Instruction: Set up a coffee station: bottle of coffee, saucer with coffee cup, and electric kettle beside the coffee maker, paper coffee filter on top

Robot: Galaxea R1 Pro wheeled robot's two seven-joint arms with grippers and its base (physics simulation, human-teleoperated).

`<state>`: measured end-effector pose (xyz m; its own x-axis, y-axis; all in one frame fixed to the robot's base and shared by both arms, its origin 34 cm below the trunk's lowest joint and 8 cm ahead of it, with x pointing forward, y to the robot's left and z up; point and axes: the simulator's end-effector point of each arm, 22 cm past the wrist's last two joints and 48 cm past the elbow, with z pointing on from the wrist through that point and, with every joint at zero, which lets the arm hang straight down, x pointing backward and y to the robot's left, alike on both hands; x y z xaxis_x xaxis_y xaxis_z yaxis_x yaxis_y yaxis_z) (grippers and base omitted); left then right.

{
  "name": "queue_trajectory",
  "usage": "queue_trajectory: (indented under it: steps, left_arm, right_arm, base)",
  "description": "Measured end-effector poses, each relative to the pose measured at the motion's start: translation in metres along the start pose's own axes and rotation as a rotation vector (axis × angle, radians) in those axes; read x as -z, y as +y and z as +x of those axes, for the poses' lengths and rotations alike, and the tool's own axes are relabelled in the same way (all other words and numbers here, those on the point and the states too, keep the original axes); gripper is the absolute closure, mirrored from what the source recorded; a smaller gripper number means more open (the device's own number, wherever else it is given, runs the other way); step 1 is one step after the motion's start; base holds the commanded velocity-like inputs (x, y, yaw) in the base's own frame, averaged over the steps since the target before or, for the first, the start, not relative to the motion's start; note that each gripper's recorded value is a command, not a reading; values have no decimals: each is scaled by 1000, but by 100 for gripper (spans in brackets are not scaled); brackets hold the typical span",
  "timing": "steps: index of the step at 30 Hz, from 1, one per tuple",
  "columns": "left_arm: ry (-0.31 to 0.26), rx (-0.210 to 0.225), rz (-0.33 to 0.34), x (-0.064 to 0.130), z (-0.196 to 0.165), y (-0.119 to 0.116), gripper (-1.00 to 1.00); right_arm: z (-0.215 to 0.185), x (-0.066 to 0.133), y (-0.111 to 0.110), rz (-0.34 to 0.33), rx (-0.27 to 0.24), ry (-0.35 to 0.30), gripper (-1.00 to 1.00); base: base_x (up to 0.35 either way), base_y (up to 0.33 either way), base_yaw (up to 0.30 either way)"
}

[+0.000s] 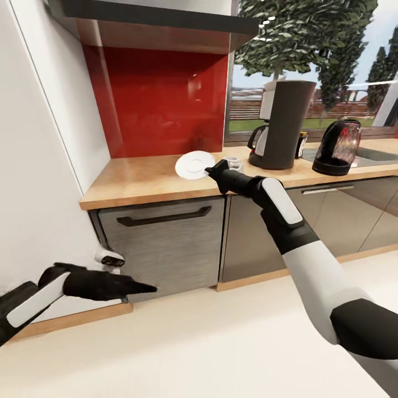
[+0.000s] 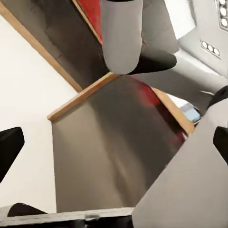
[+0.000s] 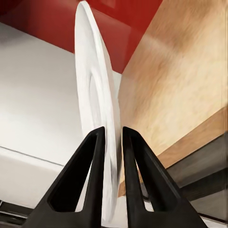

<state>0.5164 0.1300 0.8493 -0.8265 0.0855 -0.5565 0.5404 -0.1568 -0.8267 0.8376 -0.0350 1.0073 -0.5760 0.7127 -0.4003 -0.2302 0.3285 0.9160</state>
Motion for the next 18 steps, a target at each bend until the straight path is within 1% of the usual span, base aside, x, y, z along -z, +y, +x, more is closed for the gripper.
queue_trajectory:
  steps: [1, 3, 4, 5, 6, 7, 9, 10, 11, 12, 13, 14, 15, 16, 17, 18]
  left_arm:
    - [8, 34, -37, 7, 24, 20, -100]
    - [46, 123, -124, 29, 97, 68, -100]
    - [58, 146, -144, 37, 118, 79, -100]
    - [76, 169, -173, 54, 154, 95, -100]
    - [91, 183, -190, 65, 174, 102, -100]
    - [114, 196, -211, 85, 206, 109, -100]
    - [131, 228, -237, 105, 242, 113, -100]
    - [134, 269, -257, 120, 274, 113, -100]
    - [109, 321, -284, 134, 305, 112, -100]
    - [108, 317, -287, 134, 303, 113, -100]
    - [72, 349, -324, 148, 325, 113, -100]
    - [57, 361, -349, 156, 336, 114, -100]
    - [35, 387, -403, 172, 364, 113, -100]
    - [31, 399, -418, 176, 374, 112, -100]
    - [30, 441, -460, 186, 403, 107, -100]
    - [31, 458, -479, 191, 413, 105, -100]
  right_arm:
    - [-4, 2, -2, 3, 5, -6, 100]
    - [-6, 7, 6, -27, 26, 5, 100]
    - [-5, 9, 7, -35, 34, 13, 100]
    - [-3, 12, 8, -48, 46, 29, 100]
    - [-3, 14, 9, -56, 53, 35, 100]
    - [-3, 18, 10, -72, 62, 43, 100]
    - [-4, 23, 14, -96, 72, 46, 100]
    - [-4, 27, 18, -120, 80, 49, 100]
    - [-2, 31, 21, -139, 87, 51, 100]
    - [-2, 32, 21, -139, 89, 51, 100]
    - [-1, 35, 23, -153, 93, 53, 100]
    - [-1, 36, 24, -158, 96, 53, 100]
    - [1, 38, 26, -167, 100, 56, 100]
    - [2, 39, 25, -168, 100, 57, 100]
    - [5, 40, 21, -166, 99, 65, 100]
    - [6, 41, 19, -166, 98, 69, 100]
  base:
    - [0, 0, 0]
    - [0, 0, 0]
    - [0, 0, 0]
    - [0, 0, 0]
    - [0, 0, 0]
    - [0, 0, 0]
    - [0, 0, 0]
    - [0, 0, 0]
    - [0, 0, 0]
    - [0, 0, 0]
    - [0, 0, 0]
    - [0, 0, 0]
    - [0, 0, 0]
    - [0, 0, 0]
    - [0, 0, 0]
    - [0, 0, 0]
